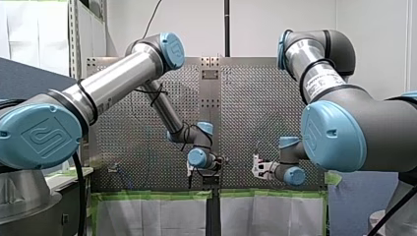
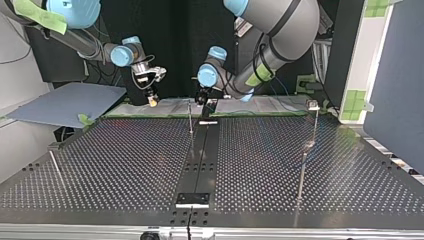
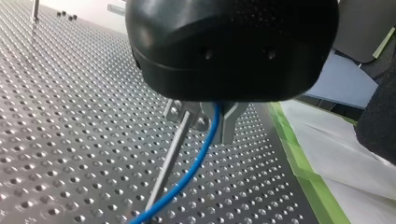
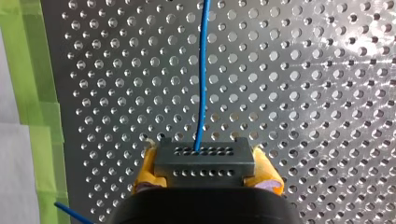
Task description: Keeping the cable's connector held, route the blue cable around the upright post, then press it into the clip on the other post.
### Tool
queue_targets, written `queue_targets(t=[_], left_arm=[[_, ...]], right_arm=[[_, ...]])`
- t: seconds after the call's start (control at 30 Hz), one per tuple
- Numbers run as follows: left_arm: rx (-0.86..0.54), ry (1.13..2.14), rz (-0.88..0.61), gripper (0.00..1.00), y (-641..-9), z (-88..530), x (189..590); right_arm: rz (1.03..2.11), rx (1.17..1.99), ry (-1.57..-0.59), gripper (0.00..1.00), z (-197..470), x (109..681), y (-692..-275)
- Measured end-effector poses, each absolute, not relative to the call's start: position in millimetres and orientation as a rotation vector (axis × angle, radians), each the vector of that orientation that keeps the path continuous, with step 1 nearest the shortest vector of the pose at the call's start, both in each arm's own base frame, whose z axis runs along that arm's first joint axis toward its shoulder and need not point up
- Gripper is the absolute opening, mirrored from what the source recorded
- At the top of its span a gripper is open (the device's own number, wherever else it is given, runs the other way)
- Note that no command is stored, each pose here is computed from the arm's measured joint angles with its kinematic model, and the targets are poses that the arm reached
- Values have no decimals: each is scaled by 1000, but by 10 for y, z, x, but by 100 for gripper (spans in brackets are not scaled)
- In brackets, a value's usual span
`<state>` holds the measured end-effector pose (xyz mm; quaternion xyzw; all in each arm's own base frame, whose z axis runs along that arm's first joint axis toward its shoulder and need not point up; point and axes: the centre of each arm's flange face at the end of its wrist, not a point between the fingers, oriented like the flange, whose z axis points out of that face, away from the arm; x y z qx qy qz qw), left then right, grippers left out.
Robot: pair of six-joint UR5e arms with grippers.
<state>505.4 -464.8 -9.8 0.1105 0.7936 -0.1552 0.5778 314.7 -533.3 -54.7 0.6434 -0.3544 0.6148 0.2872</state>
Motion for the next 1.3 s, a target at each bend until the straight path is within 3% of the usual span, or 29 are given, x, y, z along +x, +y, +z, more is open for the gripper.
queue_targets(t=[0.67, 1.0, 1.3], left_arm=[[207, 1854, -392, 0, -4551, -48, 5334], [158, 1822, -477, 0, -4615, 99, 5519], [110, 1816, -450, 0, -4484, 117, 5643]], right_arm=[[1632, 1719, -959, 0, -609, 3162, -5524], [1634, 1707, -949, 0, -493, 3190, -5739], [1637, 1695, -941, 0, -409, 3200, -5884]])
